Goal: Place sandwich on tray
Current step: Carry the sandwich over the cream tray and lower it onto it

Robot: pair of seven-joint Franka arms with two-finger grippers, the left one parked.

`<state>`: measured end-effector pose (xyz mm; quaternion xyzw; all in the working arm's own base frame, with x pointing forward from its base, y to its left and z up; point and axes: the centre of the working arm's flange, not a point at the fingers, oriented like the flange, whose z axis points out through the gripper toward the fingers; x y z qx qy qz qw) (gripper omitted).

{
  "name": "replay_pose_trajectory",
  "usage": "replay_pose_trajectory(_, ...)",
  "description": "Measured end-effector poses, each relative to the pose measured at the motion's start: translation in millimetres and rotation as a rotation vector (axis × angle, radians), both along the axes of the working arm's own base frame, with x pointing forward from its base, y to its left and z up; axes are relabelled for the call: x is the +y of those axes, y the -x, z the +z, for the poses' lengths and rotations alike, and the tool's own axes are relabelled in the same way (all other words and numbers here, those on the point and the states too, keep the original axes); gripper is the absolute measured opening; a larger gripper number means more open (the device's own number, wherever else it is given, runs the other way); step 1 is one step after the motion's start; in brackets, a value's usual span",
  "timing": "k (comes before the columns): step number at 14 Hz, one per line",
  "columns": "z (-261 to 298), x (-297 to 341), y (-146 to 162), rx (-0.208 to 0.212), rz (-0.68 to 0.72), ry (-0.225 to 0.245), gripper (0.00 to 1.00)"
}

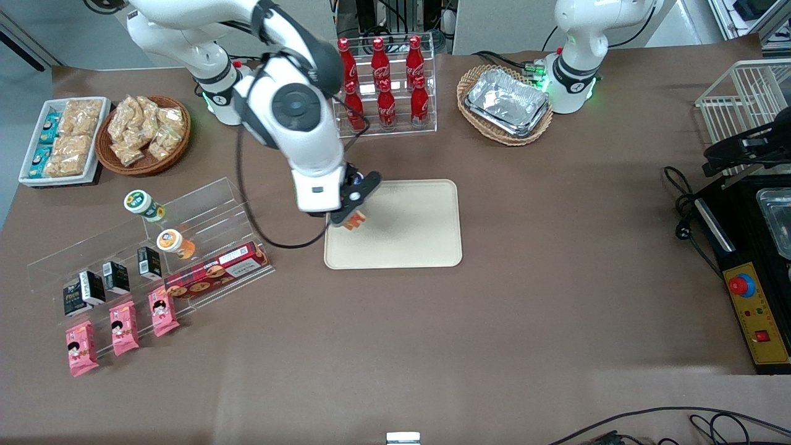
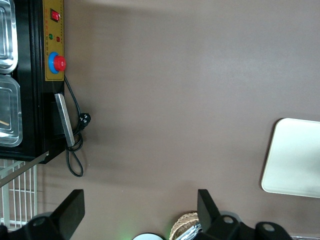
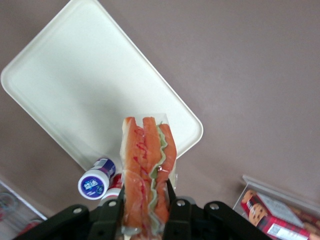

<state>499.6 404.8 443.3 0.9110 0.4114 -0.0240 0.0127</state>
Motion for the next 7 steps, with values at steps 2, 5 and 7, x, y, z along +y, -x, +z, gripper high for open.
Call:
replay_pose_trajectory(2, -15.5, 29.6, 14.2, -0.036, 0.113, 0.013, 0.27)
replay_pose_trajectory(5, -38.3, 64.4, 28.8, -0.053, 0.242, -0.029, 0.27)
replay_pose_trajectory(7, -56.7, 86.7, 38.6, -0.064, 0.307, -0.064, 0.27)
